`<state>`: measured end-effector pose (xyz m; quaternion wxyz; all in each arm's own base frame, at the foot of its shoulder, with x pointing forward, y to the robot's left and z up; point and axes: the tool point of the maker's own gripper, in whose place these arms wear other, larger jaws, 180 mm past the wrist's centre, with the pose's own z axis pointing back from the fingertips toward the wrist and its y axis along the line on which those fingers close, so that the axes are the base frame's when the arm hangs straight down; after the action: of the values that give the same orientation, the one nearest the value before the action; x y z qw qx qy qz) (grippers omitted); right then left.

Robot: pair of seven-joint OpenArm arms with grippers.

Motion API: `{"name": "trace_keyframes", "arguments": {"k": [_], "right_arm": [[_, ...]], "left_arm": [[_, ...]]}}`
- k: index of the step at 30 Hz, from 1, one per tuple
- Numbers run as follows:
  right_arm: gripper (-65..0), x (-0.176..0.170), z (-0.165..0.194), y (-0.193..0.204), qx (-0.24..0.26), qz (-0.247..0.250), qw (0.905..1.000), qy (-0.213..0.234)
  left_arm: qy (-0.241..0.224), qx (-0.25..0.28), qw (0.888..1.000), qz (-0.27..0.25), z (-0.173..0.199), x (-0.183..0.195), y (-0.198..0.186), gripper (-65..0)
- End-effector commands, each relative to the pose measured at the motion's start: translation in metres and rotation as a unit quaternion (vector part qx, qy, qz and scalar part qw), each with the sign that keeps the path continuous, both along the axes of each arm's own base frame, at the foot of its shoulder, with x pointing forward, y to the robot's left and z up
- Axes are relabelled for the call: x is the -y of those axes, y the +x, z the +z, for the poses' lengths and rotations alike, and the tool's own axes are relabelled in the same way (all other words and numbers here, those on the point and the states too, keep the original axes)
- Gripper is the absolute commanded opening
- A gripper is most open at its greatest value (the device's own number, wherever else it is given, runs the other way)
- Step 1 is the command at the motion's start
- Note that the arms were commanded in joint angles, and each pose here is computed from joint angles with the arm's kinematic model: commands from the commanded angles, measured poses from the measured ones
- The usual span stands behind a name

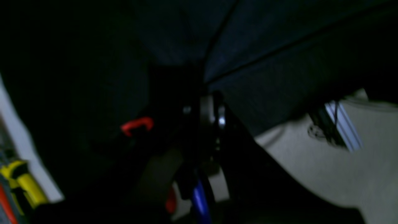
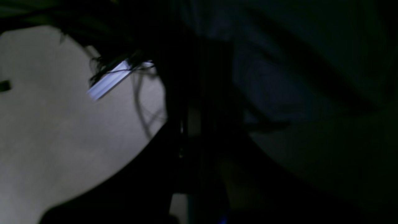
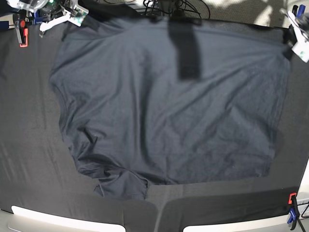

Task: Layout the t-shirt on the table in an organized manner, then fold the t-shirt properly
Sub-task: 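Lift the shirt edge with both grippers and drag it toward the robot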

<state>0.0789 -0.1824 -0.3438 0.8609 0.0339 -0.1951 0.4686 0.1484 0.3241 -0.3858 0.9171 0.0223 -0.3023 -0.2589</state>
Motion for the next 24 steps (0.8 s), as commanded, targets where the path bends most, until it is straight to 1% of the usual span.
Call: {"name": "trace_keyframes", "arguments": {"k": [1, 5, 8, 9, 12, 16, 19, 24], "right_arm": [[-65.0, 0.000, 0.009, 0.013, 0.026, 0.006, 0.9996, -0.001], [-65.0, 0.005, 0.013, 0.043, 0.065, -0.003, 0.9979, -0.001], [-65.0, 0.015, 0.008, 0.060, 0.077, -0.018, 0.9968, -0.007], [-65.0, 0.019, 0.007, 0.067, 0.082, -0.026, 0.9962, -0.010], [-65.0, 0.036, 0.007, 0.093, 0.111, -0.071, 0.9912, -0.017], [-65.0, 0.050, 0.006, 0.119, 0.132, -0.093, 0.9867, -0.019], [-65.0, 0.056, 0.006, 0.137, 0.148, -0.112, 0.9827, -0.010], [-65.0, 0.054, 0.006, 0.160, 0.167, -0.134, 0.9767, 0.022]], "left_arm": [[0.007, 0.023, 1.000, 0.000, 0.013, -0.006, 0.012, -65.0], [0.011, 0.032, 0.999, 0.005, 0.015, -0.006, 0.023, -65.0], [0.023, 0.051, 0.998, 0.003, 0.019, -0.007, 0.037, -65.0], [0.023, 0.059, 0.998, 0.004, 0.021, -0.007, 0.043, -65.0], [0.012, 0.090, 0.996, 0.013, 0.029, -0.002, 0.062, -65.0], [-0.001, 0.119, 0.993, 0.025, 0.037, 0.004, 0.080, -65.0], [-0.008, 0.130, 0.991, 0.034, 0.039, 0.007, 0.089, -65.0], [-0.024, 0.155, 0.987, 0.043, 0.045, 0.014, 0.104, -65.0]]}}
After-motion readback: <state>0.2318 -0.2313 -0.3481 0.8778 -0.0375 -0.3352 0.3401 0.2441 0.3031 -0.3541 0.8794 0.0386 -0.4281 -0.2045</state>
